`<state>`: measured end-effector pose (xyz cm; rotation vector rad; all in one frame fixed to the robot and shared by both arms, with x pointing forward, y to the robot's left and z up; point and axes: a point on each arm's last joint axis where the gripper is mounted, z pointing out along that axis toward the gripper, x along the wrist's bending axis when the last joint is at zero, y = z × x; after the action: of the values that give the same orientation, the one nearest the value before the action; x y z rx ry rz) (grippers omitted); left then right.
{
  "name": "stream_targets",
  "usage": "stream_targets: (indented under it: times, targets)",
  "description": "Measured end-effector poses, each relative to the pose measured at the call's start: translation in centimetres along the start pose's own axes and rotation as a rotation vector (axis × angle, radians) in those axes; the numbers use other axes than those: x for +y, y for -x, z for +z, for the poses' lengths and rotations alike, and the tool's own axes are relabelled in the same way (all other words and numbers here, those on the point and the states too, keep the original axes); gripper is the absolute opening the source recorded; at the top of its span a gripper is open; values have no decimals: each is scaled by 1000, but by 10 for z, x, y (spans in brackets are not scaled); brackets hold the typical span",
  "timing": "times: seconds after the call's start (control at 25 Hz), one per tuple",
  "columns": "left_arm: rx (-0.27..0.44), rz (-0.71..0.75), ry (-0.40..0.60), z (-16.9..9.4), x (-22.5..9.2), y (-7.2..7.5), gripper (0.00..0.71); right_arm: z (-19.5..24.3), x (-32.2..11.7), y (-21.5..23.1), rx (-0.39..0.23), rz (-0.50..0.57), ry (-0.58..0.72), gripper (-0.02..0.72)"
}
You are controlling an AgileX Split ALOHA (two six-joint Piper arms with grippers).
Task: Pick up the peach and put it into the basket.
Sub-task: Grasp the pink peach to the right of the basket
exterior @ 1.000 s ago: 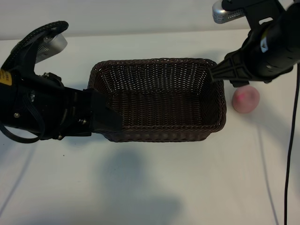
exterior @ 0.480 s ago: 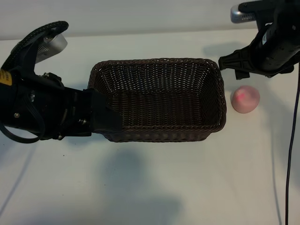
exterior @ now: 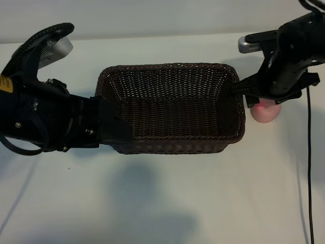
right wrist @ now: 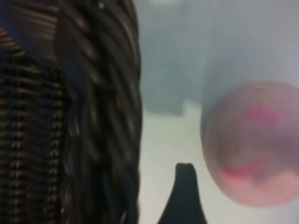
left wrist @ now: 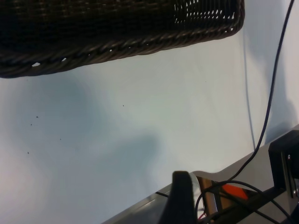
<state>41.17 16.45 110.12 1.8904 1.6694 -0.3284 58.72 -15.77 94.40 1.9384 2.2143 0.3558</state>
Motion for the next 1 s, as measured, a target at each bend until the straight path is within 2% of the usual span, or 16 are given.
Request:
stream_targets:
  times: [0.32, 0.56, 0.68, 0.8, 0.92, 1.0]
  targets:
    - [0, 0, 0, 0, 0, 0, 587, 5, 9, 30, -23, 71, 21, 573]
    - [0, 0, 0, 0, 0, 0, 587, 8, 10, 33, 9, 62, 22, 571]
    - [0, 0, 0, 0, 0, 0, 587, 18, 9, 32, 18, 57, 10, 547]
    - [0, 0, 0, 0, 0, 0, 587, 28, 7, 33, 13, 54, -18, 465]
    - [0, 0, 0, 0, 0, 0, 587, 31, 6, 34, 12, 57, -26, 288]
    - [0, 0, 0, 0, 0, 0, 587, 31, 6, 34, 12, 58, -30, 132]
